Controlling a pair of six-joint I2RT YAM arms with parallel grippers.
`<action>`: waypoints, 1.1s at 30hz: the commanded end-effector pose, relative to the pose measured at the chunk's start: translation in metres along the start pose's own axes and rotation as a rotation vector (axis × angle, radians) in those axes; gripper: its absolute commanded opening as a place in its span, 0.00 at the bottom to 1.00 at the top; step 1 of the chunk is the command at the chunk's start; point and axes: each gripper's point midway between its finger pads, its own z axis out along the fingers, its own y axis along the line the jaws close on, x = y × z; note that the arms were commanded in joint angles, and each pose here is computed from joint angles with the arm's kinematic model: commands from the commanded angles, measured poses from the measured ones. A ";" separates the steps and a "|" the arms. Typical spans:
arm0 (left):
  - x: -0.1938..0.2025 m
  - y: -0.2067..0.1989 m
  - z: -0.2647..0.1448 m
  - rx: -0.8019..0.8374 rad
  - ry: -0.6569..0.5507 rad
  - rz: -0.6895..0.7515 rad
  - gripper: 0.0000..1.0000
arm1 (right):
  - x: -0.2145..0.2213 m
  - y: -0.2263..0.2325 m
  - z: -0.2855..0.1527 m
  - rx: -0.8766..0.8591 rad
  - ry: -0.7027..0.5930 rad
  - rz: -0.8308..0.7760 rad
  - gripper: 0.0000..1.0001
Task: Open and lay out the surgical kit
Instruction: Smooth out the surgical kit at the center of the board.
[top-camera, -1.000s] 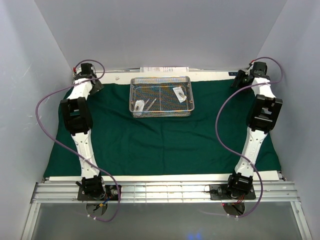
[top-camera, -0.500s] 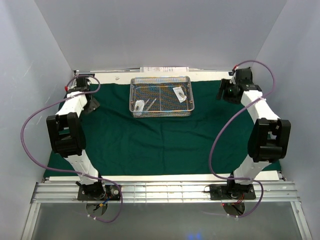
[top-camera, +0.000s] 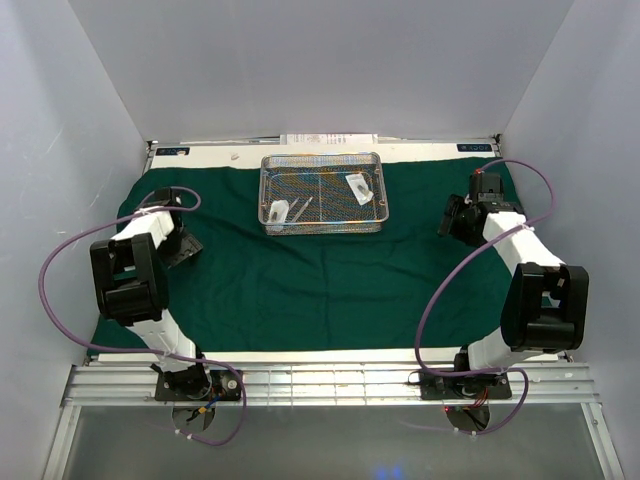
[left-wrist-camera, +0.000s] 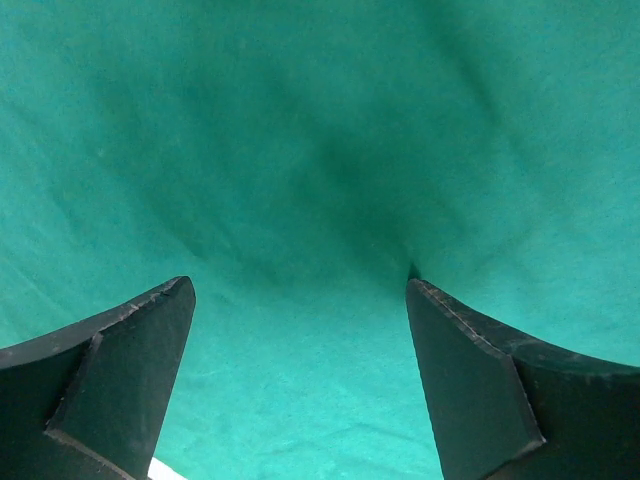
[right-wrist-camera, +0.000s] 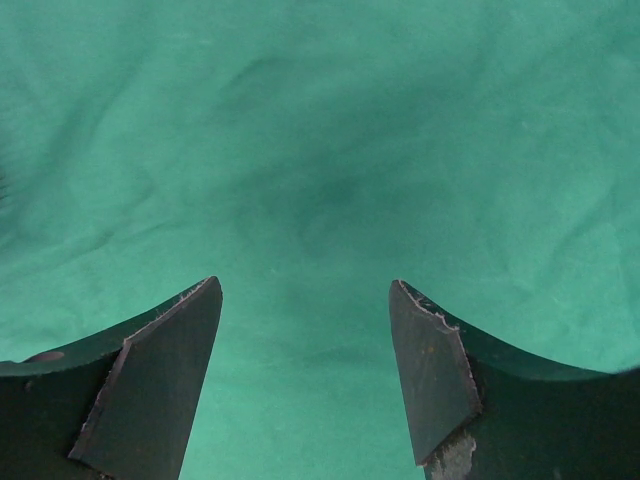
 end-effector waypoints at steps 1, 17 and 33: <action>0.005 0.011 -0.010 0.003 0.005 -0.017 0.98 | 0.002 -0.021 -0.002 0.076 -0.022 0.080 0.74; 0.041 0.056 -0.011 -0.081 0.078 -0.009 0.98 | 0.023 -0.044 -0.006 0.143 0.020 0.154 0.74; -0.013 0.037 -0.060 0.077 -0.024 -0.107 0.98 | -0.006 -0.031 0.002 0.080 -0.001 0.067 0.73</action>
